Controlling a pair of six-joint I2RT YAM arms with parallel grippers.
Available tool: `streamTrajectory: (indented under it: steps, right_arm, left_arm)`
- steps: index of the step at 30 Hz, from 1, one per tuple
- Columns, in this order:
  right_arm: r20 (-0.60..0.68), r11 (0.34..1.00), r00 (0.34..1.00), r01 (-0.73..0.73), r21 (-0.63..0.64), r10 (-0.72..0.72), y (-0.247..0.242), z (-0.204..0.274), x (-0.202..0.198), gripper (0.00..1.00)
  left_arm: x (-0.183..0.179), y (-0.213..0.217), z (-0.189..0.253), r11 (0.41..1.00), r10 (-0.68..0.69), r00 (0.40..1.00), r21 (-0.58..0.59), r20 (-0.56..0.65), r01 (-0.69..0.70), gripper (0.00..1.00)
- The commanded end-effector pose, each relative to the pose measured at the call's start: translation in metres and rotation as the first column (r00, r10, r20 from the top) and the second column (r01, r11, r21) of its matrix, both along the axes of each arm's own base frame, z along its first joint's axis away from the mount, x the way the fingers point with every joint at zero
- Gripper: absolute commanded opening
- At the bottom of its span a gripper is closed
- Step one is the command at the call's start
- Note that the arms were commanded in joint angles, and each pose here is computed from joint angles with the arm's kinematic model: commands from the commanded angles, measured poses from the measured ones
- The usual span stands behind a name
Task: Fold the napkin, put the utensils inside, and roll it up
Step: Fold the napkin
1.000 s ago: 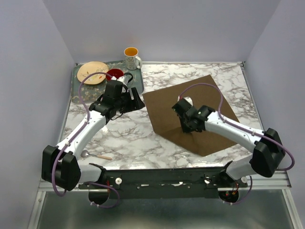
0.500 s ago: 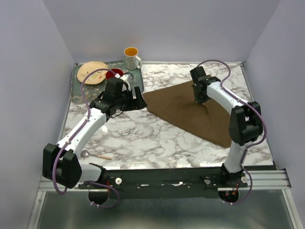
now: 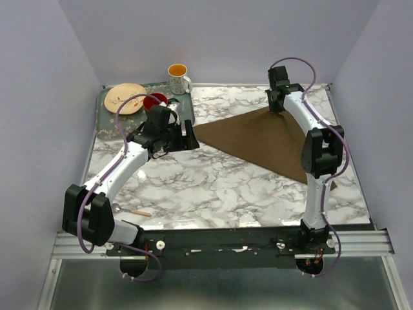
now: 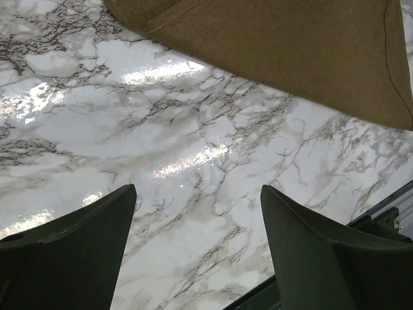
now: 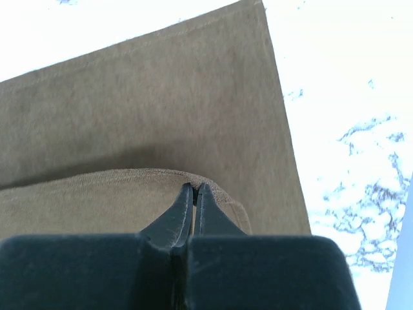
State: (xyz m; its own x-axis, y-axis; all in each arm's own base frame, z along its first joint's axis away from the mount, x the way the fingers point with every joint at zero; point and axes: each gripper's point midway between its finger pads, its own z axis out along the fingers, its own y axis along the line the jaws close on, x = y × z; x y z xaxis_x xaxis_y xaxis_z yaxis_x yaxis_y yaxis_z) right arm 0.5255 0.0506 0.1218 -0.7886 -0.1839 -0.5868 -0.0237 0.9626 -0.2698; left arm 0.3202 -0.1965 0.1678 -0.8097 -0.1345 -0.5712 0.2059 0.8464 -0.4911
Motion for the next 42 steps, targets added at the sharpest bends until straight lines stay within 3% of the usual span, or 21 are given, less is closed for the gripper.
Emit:
streamTrajectory:
  steps: [1,17,42]
  right_arm:
    - [0.007,1.000,1.000,-0.028,0.005,0.028,-0.010,-0.005,0.023,0.01]
    - [0.059,0.999,0.998,-0.030,0.045,0.027,-0.033,-0.018,0.072,0.01]
    - [0.124,0.999,0.991,-0.047,0.011,0.046,-0.052,-0.026,0.105,0.01]
  left_arm:
    - [0.007,0.001,0.013,1.000,-0.004,1.000,0.004,0.030,0.004,0.87]
    - [0.009,0.001,0.016,1.000,0.005,1.000,0.008,0.031,-0.005,0.90]
    - [0.013,0.000,0.015,1.000,0.012,1.000,0.003,0.015,-0.012,0.90]
